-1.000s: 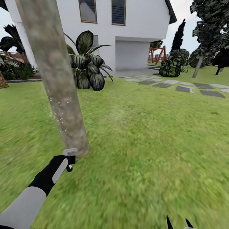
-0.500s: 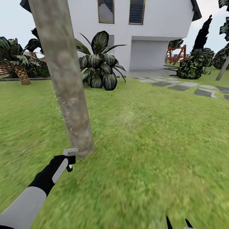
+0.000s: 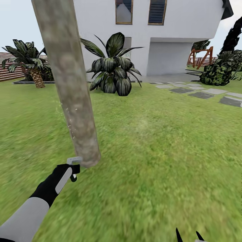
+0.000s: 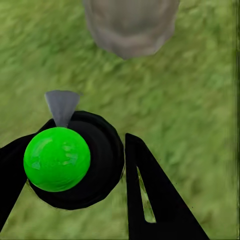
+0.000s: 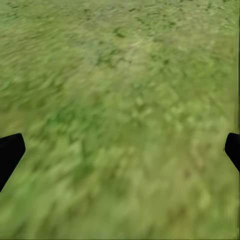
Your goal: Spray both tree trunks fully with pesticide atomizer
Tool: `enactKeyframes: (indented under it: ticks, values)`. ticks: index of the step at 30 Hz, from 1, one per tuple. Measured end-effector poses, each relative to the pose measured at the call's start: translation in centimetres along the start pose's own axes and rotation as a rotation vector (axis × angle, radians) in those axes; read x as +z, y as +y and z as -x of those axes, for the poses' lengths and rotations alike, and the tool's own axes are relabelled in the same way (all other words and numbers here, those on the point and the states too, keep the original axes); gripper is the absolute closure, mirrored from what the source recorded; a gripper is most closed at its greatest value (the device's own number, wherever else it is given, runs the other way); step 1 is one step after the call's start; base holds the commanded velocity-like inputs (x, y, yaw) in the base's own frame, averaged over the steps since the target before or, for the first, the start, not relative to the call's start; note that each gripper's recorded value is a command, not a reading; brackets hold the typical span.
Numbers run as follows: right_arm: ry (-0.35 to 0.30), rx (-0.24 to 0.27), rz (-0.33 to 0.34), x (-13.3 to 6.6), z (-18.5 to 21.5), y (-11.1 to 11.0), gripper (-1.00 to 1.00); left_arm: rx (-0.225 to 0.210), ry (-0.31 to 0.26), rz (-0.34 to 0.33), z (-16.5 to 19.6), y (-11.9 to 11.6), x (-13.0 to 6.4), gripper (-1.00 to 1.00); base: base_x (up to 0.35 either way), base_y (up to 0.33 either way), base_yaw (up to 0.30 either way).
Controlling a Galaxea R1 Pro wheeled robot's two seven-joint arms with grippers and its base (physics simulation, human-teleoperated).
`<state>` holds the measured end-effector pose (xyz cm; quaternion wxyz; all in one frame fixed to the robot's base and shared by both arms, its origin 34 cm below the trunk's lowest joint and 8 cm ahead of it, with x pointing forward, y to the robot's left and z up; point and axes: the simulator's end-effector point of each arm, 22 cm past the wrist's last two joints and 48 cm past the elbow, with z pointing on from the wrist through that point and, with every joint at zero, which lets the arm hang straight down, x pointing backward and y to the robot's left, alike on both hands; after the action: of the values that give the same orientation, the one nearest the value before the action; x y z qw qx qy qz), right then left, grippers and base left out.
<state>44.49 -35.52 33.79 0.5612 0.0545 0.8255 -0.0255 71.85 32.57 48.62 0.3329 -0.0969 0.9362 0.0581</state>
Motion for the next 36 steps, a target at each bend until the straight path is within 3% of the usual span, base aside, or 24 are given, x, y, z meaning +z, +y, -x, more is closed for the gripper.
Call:
enactKeyframes:
  ticks: [10,32,36]
  values:
    - [0.001,0.000,0.000,0.0,0.0,0.0,-1.00,0.000,-0.002,0.000,0.0,0.0,0.0,1.00,0.113,-0.263,0.037]
    - [0.001,0.000,0.000,0.0,0.0,0.0,-1.00,-0.001,-0.002,-0.001,0.0,0.0,0.0,1.00,0.082,-0.269,0.272]
    - [0.001,0.000,-0.001,0.0,0.0,0.0,-1.00,-0.008,0.027,-0.044,-1.5,-3.0,0.1,1.00,0.069,-0.271,0.276]
